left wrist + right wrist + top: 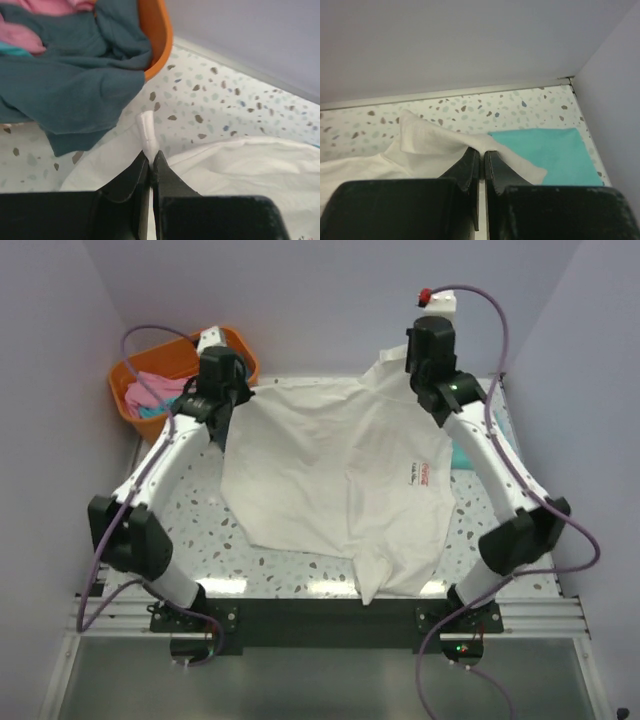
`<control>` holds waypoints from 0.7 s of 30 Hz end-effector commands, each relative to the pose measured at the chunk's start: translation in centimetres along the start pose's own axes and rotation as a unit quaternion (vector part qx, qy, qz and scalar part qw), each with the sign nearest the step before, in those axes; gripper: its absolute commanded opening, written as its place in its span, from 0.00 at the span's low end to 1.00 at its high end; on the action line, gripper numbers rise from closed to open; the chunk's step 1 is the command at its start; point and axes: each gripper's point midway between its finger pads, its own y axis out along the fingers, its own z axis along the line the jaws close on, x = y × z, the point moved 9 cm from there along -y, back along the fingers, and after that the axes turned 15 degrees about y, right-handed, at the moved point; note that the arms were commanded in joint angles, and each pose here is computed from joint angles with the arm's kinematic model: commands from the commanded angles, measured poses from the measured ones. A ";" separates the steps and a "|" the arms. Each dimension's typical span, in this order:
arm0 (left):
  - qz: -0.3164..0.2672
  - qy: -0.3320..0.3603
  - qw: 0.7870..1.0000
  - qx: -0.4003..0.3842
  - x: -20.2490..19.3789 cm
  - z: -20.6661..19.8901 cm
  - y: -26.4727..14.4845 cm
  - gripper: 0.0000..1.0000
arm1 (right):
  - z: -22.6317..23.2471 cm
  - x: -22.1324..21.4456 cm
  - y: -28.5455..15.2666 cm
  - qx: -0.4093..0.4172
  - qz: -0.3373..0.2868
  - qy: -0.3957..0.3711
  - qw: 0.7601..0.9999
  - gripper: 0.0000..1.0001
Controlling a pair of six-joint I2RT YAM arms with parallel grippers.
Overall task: Fold and stack the t-shirts
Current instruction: Flatten the tshirt out
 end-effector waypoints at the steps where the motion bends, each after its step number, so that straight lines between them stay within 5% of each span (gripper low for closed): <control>1: -0.194 0.001 0.977 -0.084 7.8 1.5 -12.0 0.00 | -3.5 9.7 -11.0 0.107 -0.120 0.122 0.979 0.00; 6: -0.275 0.004 0.950 -0.146 8.6 4.1 -23.0 0.00 | -8.8 14.5 -22.2 0.214 -0.174 0.165 0.947 0.00; 9: -0.350 -0.011 0.914 -0.205 8.9 5.8 -31.1 0.00 | -12.2 16.6 -29.8 0.300 -0.205 0.191 0.912 0.00; 16: -0.497 -0.027 0.801 -0.333 8.1 9.9 -49.3 0.00 | -18.9 18.9 -44.8 0.492 -0.269 0.232 0.795 0.00; 21: -0.536 -0.019 0.768 -0.351 7.5 11.6 -55.4 0.00 | -22.3 18.6 -50.5 0.549 -0.317 0.253 0.731 0.00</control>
